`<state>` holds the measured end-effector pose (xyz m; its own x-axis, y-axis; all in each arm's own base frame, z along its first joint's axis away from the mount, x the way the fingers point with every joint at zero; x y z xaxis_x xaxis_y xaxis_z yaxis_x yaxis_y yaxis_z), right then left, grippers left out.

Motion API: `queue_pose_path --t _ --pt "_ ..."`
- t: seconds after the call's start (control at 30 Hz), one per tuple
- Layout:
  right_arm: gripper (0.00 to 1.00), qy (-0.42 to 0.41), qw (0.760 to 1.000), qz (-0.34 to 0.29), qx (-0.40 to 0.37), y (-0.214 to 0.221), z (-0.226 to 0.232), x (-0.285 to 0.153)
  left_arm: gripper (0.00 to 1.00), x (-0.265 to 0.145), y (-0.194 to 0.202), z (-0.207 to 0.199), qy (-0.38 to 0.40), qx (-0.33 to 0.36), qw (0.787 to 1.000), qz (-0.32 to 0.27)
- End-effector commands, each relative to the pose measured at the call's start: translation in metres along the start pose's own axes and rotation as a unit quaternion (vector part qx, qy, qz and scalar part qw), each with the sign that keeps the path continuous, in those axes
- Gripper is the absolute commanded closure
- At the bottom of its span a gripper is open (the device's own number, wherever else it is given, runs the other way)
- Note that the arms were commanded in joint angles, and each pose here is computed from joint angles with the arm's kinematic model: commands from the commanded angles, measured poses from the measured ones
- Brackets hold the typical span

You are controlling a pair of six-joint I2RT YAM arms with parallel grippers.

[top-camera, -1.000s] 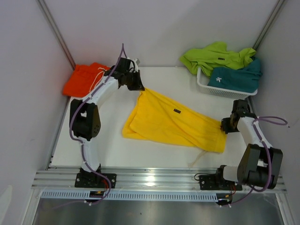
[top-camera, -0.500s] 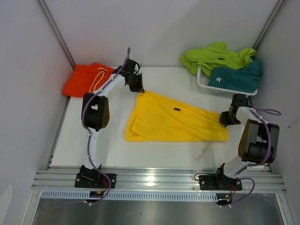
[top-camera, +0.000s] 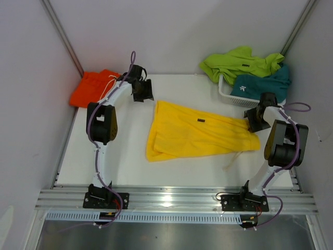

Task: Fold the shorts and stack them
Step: Fold the shorts

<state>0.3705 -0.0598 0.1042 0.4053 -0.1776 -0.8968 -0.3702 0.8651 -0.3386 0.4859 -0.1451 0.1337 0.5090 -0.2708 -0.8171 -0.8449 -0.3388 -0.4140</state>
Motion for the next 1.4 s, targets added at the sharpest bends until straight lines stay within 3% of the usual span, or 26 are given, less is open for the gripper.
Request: queue_pose_path --t 0.0,0.03,0.07,0.43,0.57,0.77,0.9,1.0,1.2,1.37 --pt "0.26 0.01 0.997 -0.013 -0.076 -0.009 -0.006 -0.008 0.36 -0.044 -0.02 -0.017 0.018 0.003 0.998 -0.063" --pt "0.23 -0.003 0.996 -0.018 -0.089 -0.013 -0.002 -0.013 0.36 -0.049 -0.021 -0.02 0.023 0.004 0.997 -0.069" --pt "0.13 -0.015 0.995 -0.021 -0.101 -0.016 0.0 -0.017 0.36 -0.052 -0.021 -0.022 0.03 0.004 0.997 -0.069" --pt "0.08 -0.099 0.966 -0.08 -0.226 -0.023 -0.015 -0.085 0.34 -0.097 0.039 -0.063 0.099 0.045 0.99 -0.092" --pt "0.07 -0.121 0.955 -0.098 -0.251 -0.021 -0.034 -0.101 0.34 -0.105 0.073 -0.088 0.143 0.073 0.985 -0.068" --pt "0.07 -0.136 0.952 -0.087 -0.259 -0.011 -0.057 -0.093 0.33 -0.104 0.109 -0.128 0.203 0.102 0.973 -0.028" --pt "0.04 -0.189 0.945 -0.09 -0.252 -0.006 -0.071 -0.085 0.33 -0.094 0.131 -0.144 0.236 0.112 0.965 0.004" --pt "0.06 -0.221 0.943 -0.078 -0.237 -0.003 -0.081 -0.073 0.34 -0.083 0.139 -0.147 0.255 0.104 0.961 0.021" --pt "0.07 -0.208 0.95 -0.068 -0.222 0.008 -0.097 -0.056 0.34 -0.054 0.145 -0.145 0.245 0.086 0.965 0.035" --pt "0.17 -0.192 0.948 -0.031 -0.253 0.028 -0.085 -0.044 0.34 -0.029 0.148 -0.125 0.241 0.057 0.967 0.057"
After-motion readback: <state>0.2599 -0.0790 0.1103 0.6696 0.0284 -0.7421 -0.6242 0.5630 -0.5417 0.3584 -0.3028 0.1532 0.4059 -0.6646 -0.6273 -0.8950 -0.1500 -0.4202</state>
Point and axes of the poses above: each gripper's point midway between its finger pads, its own x axis out along the fingers, its own z axis along the line the jaws close on, y = z × x, the point moved 7 cm from there along -x, back along the fingers, and after that the axes turned 13 degrees about -x, right-handed, at the moved point
